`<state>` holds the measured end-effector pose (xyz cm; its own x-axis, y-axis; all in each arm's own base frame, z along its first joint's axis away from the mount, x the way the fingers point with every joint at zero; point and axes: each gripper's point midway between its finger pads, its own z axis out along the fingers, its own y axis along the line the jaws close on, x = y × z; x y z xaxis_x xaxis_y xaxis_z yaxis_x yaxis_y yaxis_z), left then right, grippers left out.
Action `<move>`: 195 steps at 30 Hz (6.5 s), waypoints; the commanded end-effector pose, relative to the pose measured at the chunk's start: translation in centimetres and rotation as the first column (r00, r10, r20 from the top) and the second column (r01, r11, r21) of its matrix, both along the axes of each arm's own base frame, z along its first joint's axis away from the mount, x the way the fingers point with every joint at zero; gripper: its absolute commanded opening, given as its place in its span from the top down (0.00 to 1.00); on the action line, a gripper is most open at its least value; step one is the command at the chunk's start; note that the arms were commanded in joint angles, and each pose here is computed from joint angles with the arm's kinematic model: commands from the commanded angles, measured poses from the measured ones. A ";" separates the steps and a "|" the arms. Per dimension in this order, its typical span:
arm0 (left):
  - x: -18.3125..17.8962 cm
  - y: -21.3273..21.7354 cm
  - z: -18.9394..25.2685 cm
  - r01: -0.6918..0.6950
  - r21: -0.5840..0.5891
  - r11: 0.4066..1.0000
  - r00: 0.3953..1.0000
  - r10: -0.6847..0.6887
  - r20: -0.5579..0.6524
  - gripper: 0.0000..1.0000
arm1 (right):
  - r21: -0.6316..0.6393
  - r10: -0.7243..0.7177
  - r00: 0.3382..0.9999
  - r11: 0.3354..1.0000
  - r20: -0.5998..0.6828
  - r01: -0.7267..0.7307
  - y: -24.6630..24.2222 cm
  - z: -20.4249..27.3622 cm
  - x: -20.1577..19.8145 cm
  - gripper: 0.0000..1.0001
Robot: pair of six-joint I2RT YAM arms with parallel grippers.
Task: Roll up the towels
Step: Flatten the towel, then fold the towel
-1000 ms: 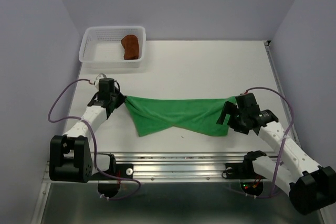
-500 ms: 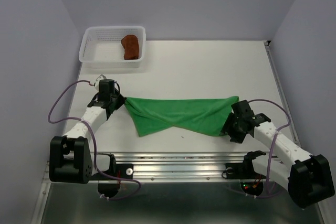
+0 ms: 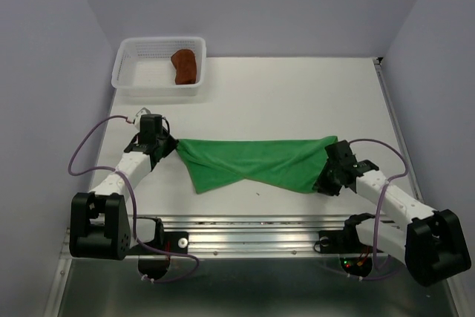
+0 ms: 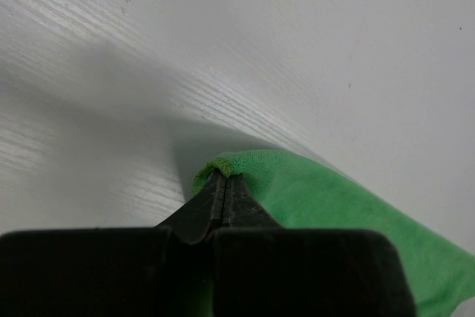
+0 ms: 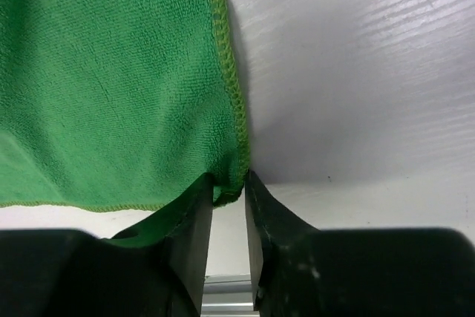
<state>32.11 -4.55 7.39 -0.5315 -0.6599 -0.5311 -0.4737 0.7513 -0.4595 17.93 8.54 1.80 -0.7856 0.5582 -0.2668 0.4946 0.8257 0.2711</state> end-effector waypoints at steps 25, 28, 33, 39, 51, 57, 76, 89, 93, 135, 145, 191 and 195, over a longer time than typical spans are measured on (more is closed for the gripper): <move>-13.1 1.8 27.9 -0.027 -0.073 0.997 0.815 0.065 0.576 1.00 | 0.184 -0.216 0.452 0.976 0.865 0.114 -6.6 38.6 -3.0 0.99; -15.6 1.7 30.5 -0.014 -0.091 0.996 0.782 0.067 0.619 1.00 | 0.204 -0.229 0.375 0.973 0.899 0.105 -7.8 41.8 -6.0 0.99; -16.8 1.3 31.4 0.016 -0.109 0.994 0.761 0.059 0.646 1.00 | 0.213 -0.254 0.337 0.965 0.907 0.155 -9.4 42.3 -7.5 0.99; -11.4 0.4 23.7 0.016 -0.126 0.992 0.861 0.051 0.505 1.00 | 0.144 -0.287 0.469 0.938 0.835 0.316 -9.7 34.5 -1.9 0.99; 1.2 1.3 4.5 -0.119 -0.046 0.992 0.976 0.126 0.176 1.00 | -0.199 -0.216 0.744 0.883 0.632 0.426 -7.3 16.8 13.4 0.99; 8.0 1.9 0.8 -0.121 -0.014 0.993 0.990 0.121 0.074 1.00 | -0.174 -0.223 0.772 0.902 0.596 0.395 -8.6 13.9 20.3 0.99; 10.8 1.6 0.9 -0.058 -0.026 0.998 0.997 0.059 0.058 1.00 | -0.109 -0.156 0.843 0.963 0.515 0.245 -9.4 10.2 24.9 0.99; 1.2 0.8 -0.5 0.023 -0.031 0.999 0.996 -0.025 -0.083 1.00 | -0.150 -0.158 0.904 0.961 0.397 0.234 -9.8 8.2 17.3 0.99; -1.1 0.7 -0.7 0.020 -0.041 0.999 0.995 -0.024 -0.097 1.00 | -0.163 -0.166 0.912 0.957 0.374 0.241 -10.0 8.1 15.4 0.99; -6.3 2.4 -4.0 -0.042 0.042 0.998 0.944 0.053 -0.327 0.85 | -0.187 -0.241 0.967 0.949 0.085 0.253 -9.6 2.8 4.4 0.87; -7.2 2.4 -2.8 -0.049 0.040 0.998 0.938 0.060 -0.342 0.18 | -0.200 -0.258 0.962 0.941 0.095 0.272 -9.9 3.4 4.4 0.40; -6.5 -4.9 -6.5 0.170 -0.035 0.985 0.906 -0.170 -0.387 0.01 | 0.051 -0.038 0.994 0.998 0.102 0.033 -4.4 -0.7 6.7 0.88; -6.9 -4.4 -5.9 0.152 -0.010 0.988 0.911 -0.144 -0.387 0.01 | -0.040 -0.083 0.984 0.995 0.157 0.091 -6.3 0.5 7.8 0.99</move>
<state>28.22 -10.37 3.08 -0.7674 -0.5574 -0.3169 -0.4537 0.8213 -0.3458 25.35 3.45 1.92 -0.7127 0.6013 -0.3613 0.4953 0.7961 0.3478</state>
